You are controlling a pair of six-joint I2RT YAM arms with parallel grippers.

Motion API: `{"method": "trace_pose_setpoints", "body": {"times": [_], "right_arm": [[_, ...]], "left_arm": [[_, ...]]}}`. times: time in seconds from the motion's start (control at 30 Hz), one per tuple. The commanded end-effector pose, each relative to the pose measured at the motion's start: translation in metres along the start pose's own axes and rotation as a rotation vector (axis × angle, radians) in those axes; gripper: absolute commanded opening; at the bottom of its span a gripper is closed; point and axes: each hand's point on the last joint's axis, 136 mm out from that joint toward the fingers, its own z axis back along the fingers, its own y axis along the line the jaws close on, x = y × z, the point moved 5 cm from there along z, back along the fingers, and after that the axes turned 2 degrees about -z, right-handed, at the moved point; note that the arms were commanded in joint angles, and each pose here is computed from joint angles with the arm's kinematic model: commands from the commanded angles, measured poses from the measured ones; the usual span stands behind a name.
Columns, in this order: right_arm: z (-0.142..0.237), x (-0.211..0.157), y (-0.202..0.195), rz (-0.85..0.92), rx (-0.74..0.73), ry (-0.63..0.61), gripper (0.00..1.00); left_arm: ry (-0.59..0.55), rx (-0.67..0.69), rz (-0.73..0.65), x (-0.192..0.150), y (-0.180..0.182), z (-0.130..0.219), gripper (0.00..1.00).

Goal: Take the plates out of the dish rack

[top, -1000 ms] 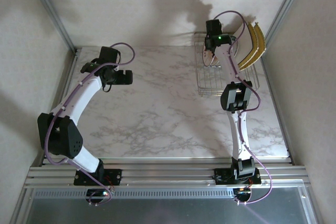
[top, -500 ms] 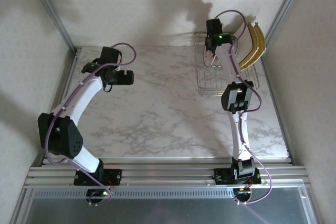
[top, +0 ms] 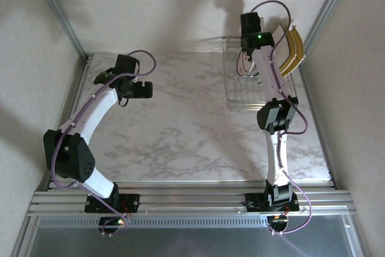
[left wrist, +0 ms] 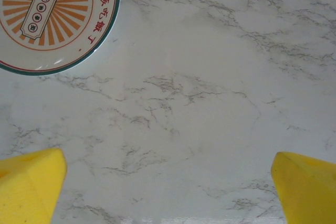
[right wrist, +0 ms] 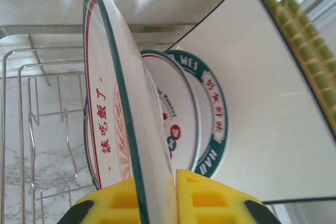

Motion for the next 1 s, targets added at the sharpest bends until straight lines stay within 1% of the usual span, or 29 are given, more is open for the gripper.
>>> {"method": "trace_pose_setpoints", "body": {"times": [0.0,0.23,0.43,0.57,0.67,0.77,0.97], "right_arm": [[0.046,0.022,-0.024,-0.022,-0.033,-0.079,0.00],[0.084,0.024,-0.021,-0.028,0.048,-0.107,0.00],[0.105,0.019,-0.011,-0.017,0.107,-0.114,0.00],[0.116,0.015,-0.003,-0.021,0.174,-0.104,0.00],[0.125,0.010,0.005,-0.050,0.287,-0.086,0.00],[0.140,0.002,0.018,-0.102,0.465,-0.085,0.00],[0.167,-0.024,0.039,-0.190,0.779,-0.018,0.00]], "left_arm": [[-0.036,0.005,-0.004,0.003,0.000,0.011,1.00],[-0.028,0.010,-0.004,0.002,0.001,0.011,1.00],[-0.035,0.005,-0.003,0.004,0.000,0.012,1.00],[-0.039,0.001,-0.004,0.005,-0.001,0.012,0.99],[-0.043,-0.001,-0.002,0.006,-0.001,0.011,0.99],[-0.049,-0.006,-0.002,0.008,-0.002,0.012,1.00],[-0.067,-0.009,-0.003,0.012,-0.002,0.014,1.00]]}}
